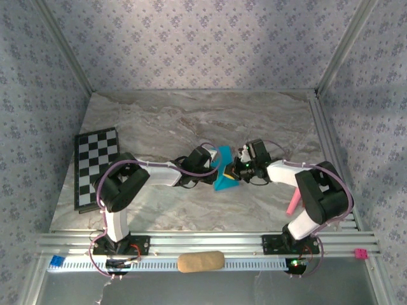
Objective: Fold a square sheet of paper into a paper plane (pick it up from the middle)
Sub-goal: Fold the triangle a second time at the center of the table.
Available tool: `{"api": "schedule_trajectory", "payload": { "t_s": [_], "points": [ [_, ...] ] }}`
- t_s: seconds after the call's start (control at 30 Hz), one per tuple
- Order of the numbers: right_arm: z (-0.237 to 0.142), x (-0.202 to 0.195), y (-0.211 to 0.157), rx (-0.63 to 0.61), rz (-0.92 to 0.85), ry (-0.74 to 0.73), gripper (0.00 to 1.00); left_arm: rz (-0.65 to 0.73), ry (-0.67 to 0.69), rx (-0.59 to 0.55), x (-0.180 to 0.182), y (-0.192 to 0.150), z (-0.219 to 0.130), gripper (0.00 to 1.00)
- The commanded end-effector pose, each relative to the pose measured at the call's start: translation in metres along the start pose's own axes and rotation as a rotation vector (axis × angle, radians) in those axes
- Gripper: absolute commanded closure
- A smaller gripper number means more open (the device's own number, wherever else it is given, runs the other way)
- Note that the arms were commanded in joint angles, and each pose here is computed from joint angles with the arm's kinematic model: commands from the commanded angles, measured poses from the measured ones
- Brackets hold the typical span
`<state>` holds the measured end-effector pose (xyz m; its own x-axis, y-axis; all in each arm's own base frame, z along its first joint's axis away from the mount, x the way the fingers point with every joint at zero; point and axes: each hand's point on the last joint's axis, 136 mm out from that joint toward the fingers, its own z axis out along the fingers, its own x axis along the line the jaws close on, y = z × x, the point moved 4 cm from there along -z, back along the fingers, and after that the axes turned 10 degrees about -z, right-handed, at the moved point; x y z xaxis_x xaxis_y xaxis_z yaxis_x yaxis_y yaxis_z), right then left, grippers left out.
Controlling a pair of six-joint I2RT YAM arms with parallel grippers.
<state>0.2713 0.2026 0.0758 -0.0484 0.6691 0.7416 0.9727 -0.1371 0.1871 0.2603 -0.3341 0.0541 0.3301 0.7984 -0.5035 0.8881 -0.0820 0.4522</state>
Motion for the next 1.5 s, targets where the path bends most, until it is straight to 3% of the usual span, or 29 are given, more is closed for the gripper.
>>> {"api": "schedule_trajectory", "payload": {
  "t_s": [0.0, 0.6, 1.03, 1.47],
  "points": [
    [0.005, 0.013, 0.007, 0.003, -0.013, 0.036, 1.00, 0.007, 0.051, 0.048, 0.013, -0.009, 0.001, 0.97],
    [0.020, -0.032, -0.014, 0.039, 0.052, -0.056, 1.00, 0.013, 0.041, 0.064, 0.012, -0.011, 0.004, 0.97],
    [-0.003, -0.002, 0.017, -0.038, -0.021, -0.009, 1.00, 0.016, 0.048, 0.070, 0.013, -0.013, 0.003, 0.97],
    [0.017, -0.053, 0.001, 0.007, 0.038, -0.171, 1.00, 0.020, 0.052, 0.072, 0.014, -0.013, 0.002, 0.97]
  ]
}}
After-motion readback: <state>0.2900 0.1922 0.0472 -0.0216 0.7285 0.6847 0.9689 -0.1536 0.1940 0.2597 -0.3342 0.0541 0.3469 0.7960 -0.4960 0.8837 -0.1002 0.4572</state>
